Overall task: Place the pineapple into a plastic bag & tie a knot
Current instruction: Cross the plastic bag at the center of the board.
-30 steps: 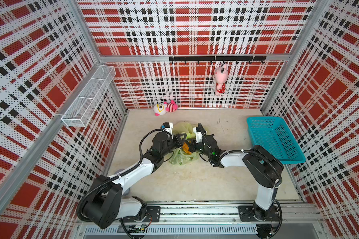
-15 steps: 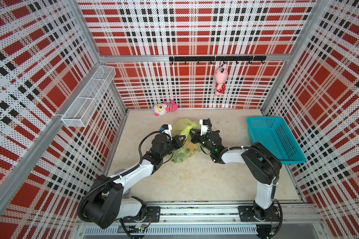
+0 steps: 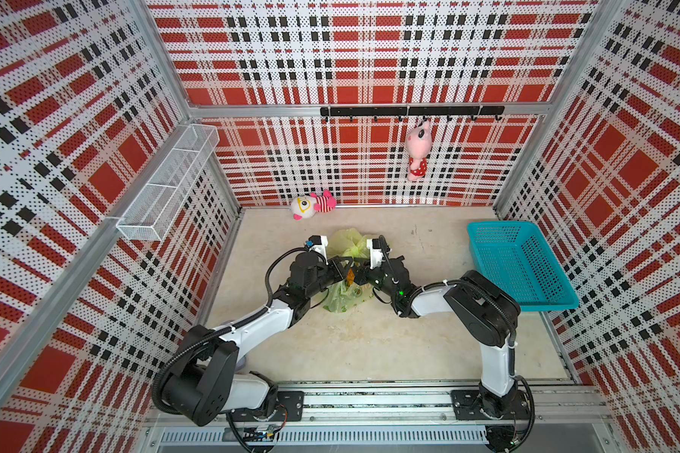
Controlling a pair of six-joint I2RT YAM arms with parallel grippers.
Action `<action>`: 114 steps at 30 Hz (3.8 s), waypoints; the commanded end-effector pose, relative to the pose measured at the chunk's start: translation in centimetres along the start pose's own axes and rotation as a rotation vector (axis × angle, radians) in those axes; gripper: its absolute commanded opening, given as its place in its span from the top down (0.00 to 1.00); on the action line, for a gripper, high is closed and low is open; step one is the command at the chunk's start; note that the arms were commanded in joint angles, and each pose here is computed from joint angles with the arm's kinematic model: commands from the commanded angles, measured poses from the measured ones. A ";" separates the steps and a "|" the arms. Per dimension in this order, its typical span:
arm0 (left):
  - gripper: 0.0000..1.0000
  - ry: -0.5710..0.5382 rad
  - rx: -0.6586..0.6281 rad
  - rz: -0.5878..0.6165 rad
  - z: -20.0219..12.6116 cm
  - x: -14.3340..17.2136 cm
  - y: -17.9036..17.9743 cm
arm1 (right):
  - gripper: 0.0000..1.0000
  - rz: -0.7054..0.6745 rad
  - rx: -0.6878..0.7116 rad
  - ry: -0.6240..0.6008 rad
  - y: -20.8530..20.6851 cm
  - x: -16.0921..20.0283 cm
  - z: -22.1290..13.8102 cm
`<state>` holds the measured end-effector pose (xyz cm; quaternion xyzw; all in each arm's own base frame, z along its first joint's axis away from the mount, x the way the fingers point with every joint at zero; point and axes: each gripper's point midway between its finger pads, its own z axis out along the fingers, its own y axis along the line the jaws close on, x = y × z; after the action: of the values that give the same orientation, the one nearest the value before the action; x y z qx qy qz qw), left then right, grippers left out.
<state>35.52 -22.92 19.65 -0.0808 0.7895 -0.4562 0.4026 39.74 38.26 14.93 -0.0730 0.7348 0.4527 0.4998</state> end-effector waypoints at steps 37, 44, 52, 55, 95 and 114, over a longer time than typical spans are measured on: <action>0.47 -0.095 -0.222 0.173 1.9 -9.9 5.3 | 1.00 -0.101 -0.117 -0.118 -0.5 -4.3 1.1; 0.59 0.010 -0.221 0.180 5.7 -7.6 7.1 | 1.00 -0.119 0.025 -0.114 -3.0 -4.0 1.2; 0.73 0.143 -0.135 0.187 6.6 -3.5 6.6 | 1.00 -0.163 0.102 -0.146 -4.0 -5.3 2.2; 0.77 0.186 -0.117 0.187 6.7 -1.4 6.4 | 1.00 -0.162 0.055 -0.181 -3.2 -6.5 2.4; 0.64 0.055 -0.013 0.314 7.6 -6.6 3.6 | 1.00 0.030 -0.406 -0.197 2.5 -9.5 -0.1; 0.84 0.060 0.253 0.236 5.1 0.1 -0.1 | 1.00 0.231 -0.489 -0.085 4.1 -9.2 -0.1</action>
<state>39.53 -25.40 15.79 0.0714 0.7770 -0.4670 0.4160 43.18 37.36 21.37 -0.0877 0.6257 0.6205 0.4646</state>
